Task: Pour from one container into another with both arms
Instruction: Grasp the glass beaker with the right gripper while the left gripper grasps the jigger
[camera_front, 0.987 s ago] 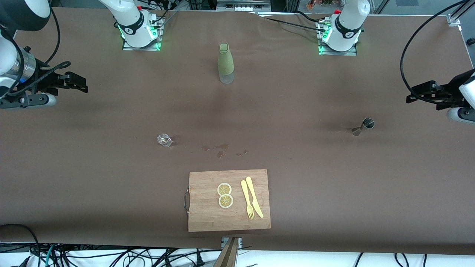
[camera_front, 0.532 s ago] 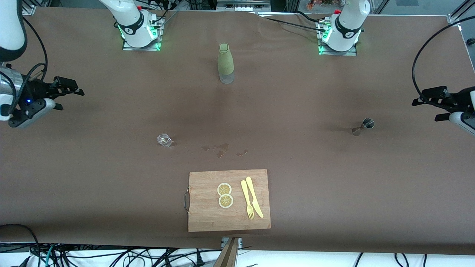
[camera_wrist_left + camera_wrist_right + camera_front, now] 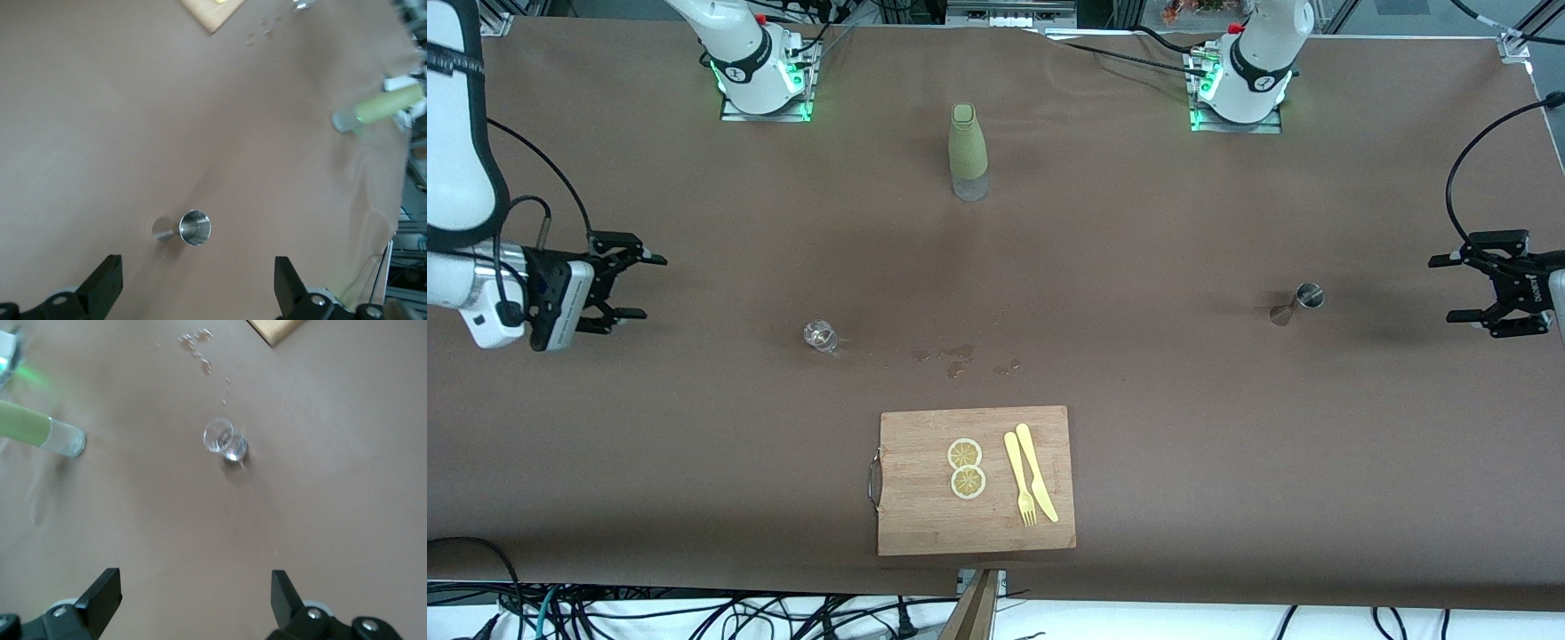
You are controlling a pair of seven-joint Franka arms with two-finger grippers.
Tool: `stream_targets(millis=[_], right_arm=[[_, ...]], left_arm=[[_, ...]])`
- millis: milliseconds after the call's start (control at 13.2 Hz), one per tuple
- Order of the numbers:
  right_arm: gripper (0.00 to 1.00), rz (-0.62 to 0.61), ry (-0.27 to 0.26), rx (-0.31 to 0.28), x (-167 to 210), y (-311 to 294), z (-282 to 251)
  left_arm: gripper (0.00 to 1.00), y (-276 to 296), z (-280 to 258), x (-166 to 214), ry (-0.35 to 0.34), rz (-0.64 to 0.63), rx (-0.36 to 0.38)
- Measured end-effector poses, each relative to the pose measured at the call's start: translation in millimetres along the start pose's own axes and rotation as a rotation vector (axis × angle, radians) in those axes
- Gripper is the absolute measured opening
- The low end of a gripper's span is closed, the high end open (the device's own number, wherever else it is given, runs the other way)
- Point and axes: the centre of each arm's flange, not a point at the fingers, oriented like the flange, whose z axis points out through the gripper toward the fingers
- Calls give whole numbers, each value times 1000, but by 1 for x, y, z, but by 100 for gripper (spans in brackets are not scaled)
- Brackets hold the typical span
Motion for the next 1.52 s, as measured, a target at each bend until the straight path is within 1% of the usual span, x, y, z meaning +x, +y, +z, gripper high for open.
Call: stream_targets(millis=[152, 228, 380, 532, 684, 759, 835, 987, 1139, 1215, 1443, 1519], right_arm=[[100, -151, 79, 48, -11, 21, 32], [100, -220, 123, 68, -18, 29, 48], [100, -316, 235, 101, -33, 42, 84], [100, -399, 346, 113, -48, 53, 122], [100, -483, 464, 106, -60, 64, 164], [100, -514, 520, 100, -66, 69, 188], [100, -541, 563, 99, -70, 72, 211], [100, -575, 635, 102, -66, 72, 251], [100, -583, 701, 87, -57, 71, 279], [100, -584, 725, 80, -51, 70, 290], [100, -581, 772, 64, -33, 65, 308], [100, -583, 776, 65, -27, 63, 312]], left_arm=[[100, -39, 35, -42, 124, 114, -92], [100, -58, 56, -63, 183, 157, -127], [100, -87, 92, -98, 286, 239, -171], [100, -103, 117, -120, 386, 325, -182], [100, -113, 139, -137, 482, 419, -175], [100, -118, 150, -145, 520, 471, -167], [100, -122, 162, -151, 551, 513, -162], [100, -128, 186, -163, 594, 574, -163], [100, -128, 210, -175, 636, 624, -167], [100, -127, 219, -179, 654, 646, -167], [100, -121, 236, -187, 705, 697, -152], [100, -119, 242, -187, 724, 709, -146]])
